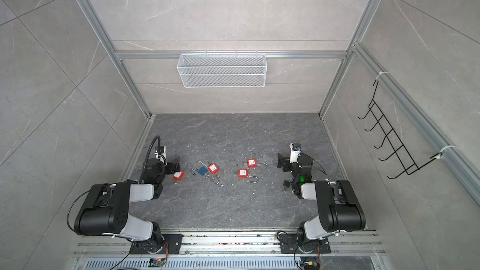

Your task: Lock with the key

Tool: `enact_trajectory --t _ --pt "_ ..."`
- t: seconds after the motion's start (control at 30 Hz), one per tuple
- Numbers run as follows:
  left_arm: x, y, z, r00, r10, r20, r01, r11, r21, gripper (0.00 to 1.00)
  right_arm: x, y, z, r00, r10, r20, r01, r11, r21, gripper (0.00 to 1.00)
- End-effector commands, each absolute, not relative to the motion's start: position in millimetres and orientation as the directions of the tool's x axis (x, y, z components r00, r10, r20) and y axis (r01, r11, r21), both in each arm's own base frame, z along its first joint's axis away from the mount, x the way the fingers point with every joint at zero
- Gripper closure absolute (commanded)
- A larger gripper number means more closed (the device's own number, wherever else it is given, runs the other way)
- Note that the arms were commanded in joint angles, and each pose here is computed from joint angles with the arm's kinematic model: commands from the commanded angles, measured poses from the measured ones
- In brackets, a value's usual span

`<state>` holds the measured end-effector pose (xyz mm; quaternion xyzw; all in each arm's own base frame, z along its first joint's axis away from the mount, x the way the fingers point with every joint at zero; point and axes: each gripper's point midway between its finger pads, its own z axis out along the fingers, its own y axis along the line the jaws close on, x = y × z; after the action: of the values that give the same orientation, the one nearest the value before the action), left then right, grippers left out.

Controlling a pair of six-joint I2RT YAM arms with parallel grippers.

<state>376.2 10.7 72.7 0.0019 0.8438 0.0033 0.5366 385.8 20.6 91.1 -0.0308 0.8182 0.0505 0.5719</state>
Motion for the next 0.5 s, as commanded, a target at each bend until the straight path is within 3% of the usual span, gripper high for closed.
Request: enact_trajectory --t 0.0,0.47 --pt "384.5 11.1 86.5 -0.379 0.004 -0.925 0.004 1.000 0.002 0.00 387.8 19.7 95.9 -0.327 0.018 -0.945 -0.097 0.994 0.052 0.01" --pt "386.0 12.4 86.2 -0.385 -0.007 -0.923 0.005 1.000 -0.010 0.00 387.8 20.0 94.8 -0.331 0.020 -0.943 -0.096 0.994 0.055 0.01"
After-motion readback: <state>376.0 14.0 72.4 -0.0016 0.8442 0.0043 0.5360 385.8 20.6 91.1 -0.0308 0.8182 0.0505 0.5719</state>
